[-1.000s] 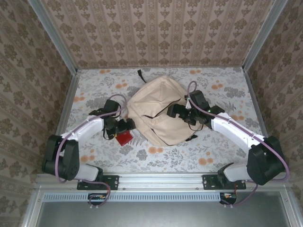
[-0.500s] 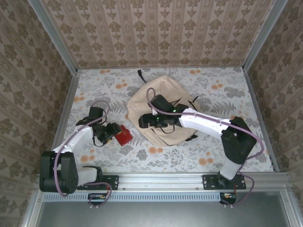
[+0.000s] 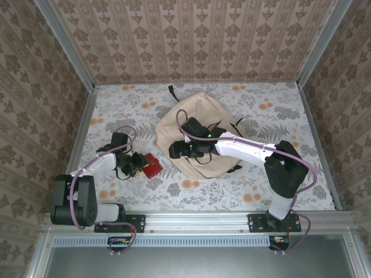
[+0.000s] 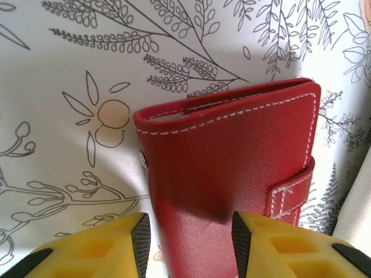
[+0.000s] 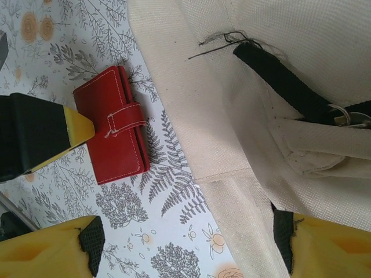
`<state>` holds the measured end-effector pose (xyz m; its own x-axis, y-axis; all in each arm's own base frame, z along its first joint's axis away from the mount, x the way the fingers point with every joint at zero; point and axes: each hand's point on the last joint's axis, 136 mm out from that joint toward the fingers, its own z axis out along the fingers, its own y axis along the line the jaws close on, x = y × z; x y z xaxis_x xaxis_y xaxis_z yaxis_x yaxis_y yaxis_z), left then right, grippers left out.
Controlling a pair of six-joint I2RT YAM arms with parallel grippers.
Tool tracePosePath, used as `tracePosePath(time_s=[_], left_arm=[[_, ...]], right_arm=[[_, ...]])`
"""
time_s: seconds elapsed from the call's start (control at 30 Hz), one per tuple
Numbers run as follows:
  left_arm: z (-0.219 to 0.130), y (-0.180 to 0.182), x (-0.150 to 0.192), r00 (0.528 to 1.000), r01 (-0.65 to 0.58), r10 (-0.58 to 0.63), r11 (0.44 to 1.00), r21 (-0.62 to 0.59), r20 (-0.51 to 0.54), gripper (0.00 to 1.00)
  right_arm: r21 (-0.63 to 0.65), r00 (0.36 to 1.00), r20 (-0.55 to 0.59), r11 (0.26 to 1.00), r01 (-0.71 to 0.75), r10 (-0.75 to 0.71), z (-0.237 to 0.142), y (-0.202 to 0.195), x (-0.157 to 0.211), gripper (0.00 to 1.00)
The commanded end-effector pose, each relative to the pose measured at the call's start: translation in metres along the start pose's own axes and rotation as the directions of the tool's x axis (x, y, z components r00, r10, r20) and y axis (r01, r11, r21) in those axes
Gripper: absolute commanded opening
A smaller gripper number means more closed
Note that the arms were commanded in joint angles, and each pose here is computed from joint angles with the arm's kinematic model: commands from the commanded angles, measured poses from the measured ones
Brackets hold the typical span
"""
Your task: Pack books, pencil case, and school supplies into a backpack
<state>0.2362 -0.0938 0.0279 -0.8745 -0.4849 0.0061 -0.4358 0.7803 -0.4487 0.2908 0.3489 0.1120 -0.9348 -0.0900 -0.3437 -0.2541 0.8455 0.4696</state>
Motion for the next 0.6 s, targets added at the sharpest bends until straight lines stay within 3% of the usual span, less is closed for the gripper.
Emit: tracePosePath(time_s=[0.0, 0.17, 0.33, 0.57], left_arm=[[0.001, 0.001, -0.005, 1.0, -0.017, 0.017, 1.0, -0.015, 0.007, 0.43], [0.006, 0.016, -0.004, 0.999, -0.034, 0.034, 0.992, -0.12, -0.005, 0.42], [0.01, 0.014, -0.005, 0.998, -0.064, 0.063, 0.987, -0.145, -0.014, 0.36], [0.001, 0.0, -0.014, 0.993, -0.107, 0.112, 0.985, -0.138, 0.025, 0.17]], right_arm=[[0.027, 1.0, -0.002, 1.0, 0.005, -0.005, -0.004, -0.002, -0.001, 0.8], [0.03, 1.0, 0.005, 1.0, 0.007, -0.007, -0.005, -0.002, -0.003, 0.81], [0.038, 1.0, 0.015, 0.999, 0.008, -0.008, -0.009, -0.003, -0.005, 0.81], [0.041, 1.0, 0.025, 0.999, 0.005, -0.006, -0.015, -0.005, -0.004, 0.81]])
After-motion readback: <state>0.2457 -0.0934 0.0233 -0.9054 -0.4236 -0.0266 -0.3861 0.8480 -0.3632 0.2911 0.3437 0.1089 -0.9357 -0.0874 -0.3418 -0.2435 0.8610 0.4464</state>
